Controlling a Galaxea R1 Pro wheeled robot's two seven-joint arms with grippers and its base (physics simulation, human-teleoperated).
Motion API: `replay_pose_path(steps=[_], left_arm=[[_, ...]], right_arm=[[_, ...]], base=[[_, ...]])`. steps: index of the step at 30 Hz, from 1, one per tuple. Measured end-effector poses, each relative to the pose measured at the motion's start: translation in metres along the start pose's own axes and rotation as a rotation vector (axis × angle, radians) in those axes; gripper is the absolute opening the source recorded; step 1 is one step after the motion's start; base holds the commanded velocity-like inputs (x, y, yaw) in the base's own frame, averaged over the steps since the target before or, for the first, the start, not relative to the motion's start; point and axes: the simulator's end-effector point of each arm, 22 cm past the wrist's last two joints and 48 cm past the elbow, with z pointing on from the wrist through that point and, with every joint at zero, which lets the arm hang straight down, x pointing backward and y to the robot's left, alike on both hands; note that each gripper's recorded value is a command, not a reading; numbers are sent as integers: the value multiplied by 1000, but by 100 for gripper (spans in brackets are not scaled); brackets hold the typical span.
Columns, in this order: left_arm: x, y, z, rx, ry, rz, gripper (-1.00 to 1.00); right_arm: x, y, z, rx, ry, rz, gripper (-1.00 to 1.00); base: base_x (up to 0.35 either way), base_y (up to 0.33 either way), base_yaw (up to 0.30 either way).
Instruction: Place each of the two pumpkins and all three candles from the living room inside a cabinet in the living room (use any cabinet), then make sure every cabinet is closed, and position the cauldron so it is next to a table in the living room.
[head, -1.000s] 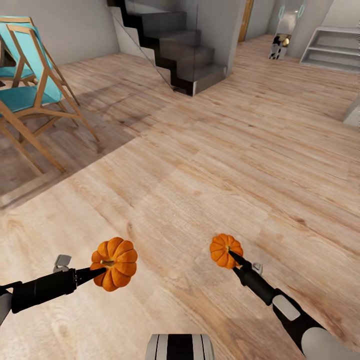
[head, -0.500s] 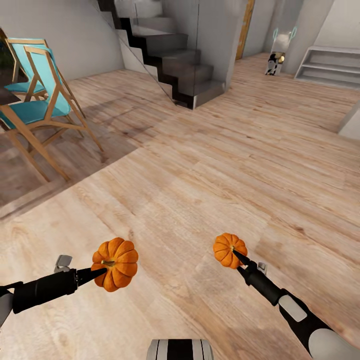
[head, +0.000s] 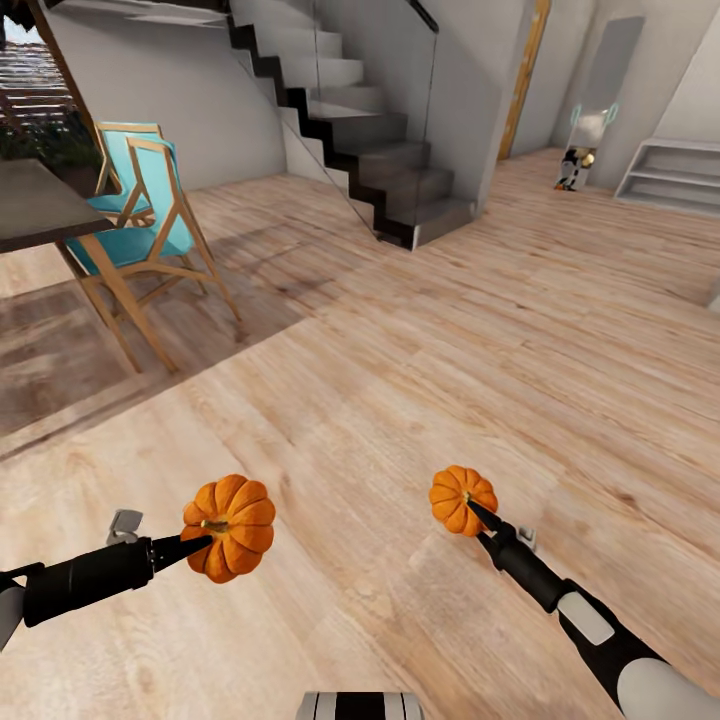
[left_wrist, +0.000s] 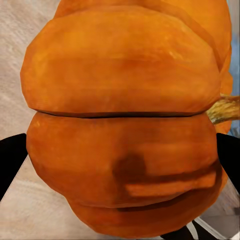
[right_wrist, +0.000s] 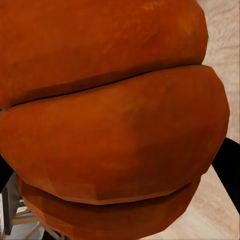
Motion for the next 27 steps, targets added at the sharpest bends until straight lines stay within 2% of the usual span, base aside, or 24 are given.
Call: replay_pose_path(steps=[8,27], left_arm=[[-11,-17,-7,12,-24,36,-100],[-35,-57,-27,39,-81,124,-100]], right_arm=[[-8,25,-1,-37,-13,-22,-100],[-23,86,-7,-126,-42,-76,-100]], base=[[0,0,73],[0,0,3]])
